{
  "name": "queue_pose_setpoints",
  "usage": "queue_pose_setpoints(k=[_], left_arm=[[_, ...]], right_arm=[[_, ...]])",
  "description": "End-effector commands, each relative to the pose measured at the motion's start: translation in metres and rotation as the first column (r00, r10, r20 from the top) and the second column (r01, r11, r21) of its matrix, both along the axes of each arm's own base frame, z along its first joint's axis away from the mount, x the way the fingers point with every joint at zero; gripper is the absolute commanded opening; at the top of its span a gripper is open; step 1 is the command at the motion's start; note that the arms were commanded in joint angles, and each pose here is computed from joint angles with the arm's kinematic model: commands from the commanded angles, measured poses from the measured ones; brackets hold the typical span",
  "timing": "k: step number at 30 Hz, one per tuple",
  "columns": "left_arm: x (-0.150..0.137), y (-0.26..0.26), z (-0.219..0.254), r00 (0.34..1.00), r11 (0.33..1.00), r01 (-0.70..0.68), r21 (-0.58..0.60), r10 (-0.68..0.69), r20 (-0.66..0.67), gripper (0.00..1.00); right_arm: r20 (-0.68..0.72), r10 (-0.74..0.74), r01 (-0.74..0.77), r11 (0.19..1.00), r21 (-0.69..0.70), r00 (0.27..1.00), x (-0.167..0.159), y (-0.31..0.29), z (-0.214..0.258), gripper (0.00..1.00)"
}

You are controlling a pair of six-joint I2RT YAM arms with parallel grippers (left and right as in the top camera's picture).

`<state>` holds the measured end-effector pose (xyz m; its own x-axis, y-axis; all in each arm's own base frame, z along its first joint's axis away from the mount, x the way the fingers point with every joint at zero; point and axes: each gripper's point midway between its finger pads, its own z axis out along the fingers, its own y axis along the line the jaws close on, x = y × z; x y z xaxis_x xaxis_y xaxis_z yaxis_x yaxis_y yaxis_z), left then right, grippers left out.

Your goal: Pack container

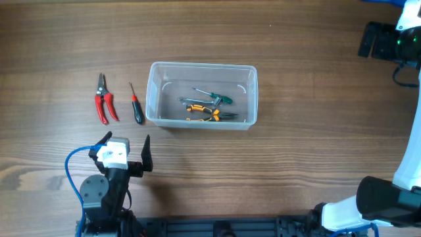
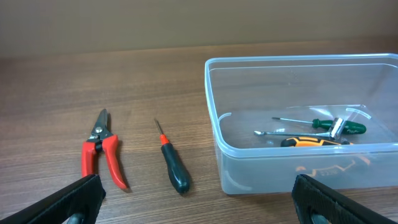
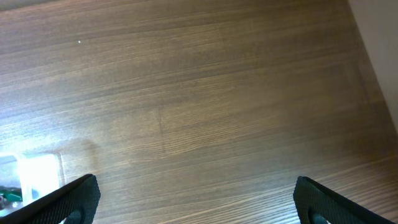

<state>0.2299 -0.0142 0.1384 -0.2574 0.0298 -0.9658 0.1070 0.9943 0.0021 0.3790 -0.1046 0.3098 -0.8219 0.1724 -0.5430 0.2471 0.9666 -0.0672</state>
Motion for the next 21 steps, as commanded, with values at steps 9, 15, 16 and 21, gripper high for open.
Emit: queue_pose_setpoints(k=[9,15,16,21], left_arm=[[-0.001,-0.009,0.052,0.991,0.993,0.037,-0.109,-0.022,0.134,1.0],[0.0,0.01,0.108,0.992,0.981,-0.095,-0.171,0.107,0.063,1.0],[0.004,0.011,0.11,0.994,0.98,-0.105,-0.168,0.108,0.008,1.0],[0.036,0.01,0.105,0.904,0.977,-0.165,-0.135,0.095,-0.417,1.0]], right_arm=[[-0.006,0.003,-0.003,1.0,0.016,1.0,0.001,0.003,-0.004,1.0],[-0.006,0.003,-0.003,1.0,0.016,1.0,0.001,0.003,-0.004,1.0],[-0.006,0.003,-0.003,1.0,0.016,1.0,0.001,0.003,-0.004,1.0],[-0.006,0.003,-0.003,1.0,0.016,1.0,0.001,0.003,-0.004,1.0]])
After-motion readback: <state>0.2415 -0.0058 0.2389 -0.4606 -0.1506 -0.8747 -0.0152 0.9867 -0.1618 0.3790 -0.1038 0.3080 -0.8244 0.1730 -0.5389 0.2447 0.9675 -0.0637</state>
